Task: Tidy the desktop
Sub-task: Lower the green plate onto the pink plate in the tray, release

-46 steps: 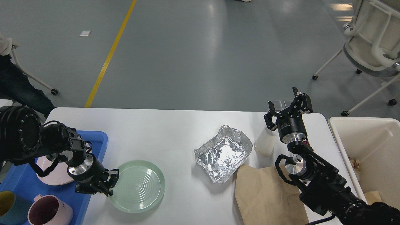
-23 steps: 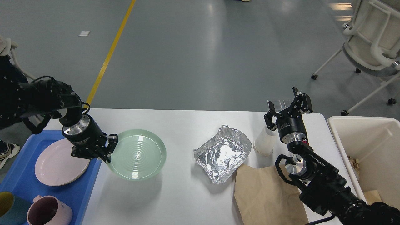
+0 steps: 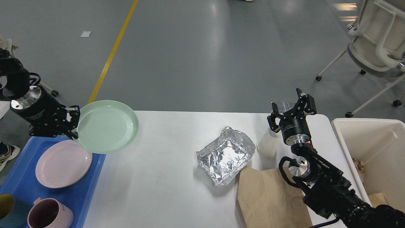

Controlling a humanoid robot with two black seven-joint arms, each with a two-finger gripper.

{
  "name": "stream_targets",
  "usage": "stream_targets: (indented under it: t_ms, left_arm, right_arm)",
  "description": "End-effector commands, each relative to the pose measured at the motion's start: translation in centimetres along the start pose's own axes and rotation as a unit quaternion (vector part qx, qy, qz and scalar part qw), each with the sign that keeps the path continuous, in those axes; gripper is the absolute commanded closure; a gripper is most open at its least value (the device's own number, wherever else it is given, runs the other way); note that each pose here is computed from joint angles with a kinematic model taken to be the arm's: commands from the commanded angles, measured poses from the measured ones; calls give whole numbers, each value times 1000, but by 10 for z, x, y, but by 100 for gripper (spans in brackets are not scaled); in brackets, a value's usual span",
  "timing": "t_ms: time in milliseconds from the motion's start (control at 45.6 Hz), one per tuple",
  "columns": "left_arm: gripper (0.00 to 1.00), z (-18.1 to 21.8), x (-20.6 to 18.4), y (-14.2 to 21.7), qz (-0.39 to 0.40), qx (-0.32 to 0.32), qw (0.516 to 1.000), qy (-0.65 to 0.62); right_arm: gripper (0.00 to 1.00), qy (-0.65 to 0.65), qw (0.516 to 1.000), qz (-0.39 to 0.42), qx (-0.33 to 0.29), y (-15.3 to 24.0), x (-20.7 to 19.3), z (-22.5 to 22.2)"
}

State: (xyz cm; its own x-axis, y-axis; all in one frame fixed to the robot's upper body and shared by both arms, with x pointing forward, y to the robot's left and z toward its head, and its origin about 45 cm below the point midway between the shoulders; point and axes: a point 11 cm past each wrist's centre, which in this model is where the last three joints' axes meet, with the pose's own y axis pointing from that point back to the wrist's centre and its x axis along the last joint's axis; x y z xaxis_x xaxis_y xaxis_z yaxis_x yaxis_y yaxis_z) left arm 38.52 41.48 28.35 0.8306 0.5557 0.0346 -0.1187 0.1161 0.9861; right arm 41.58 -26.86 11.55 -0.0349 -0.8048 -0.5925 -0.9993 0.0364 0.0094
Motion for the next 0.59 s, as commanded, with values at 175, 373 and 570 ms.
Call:
stream_targets:
  t_ms: [175, 373, 570]
  left_arm:
    - [100, -100, 21, -21, 32, 31, 996, 82]
    - [100, -134, 28, -39, 55, 36, 993, 101]
    - [100, -166, 28, -61, 74, 44, 990, 115]
  right_arm:
    - [0, 0, 1000, 0, 0, 0, 0, 0]
    - [0, 0, 1000, -1, -1, 0, 0, 0]
    - [0, 0, 1000, 0, 0, 0, 0, 0]
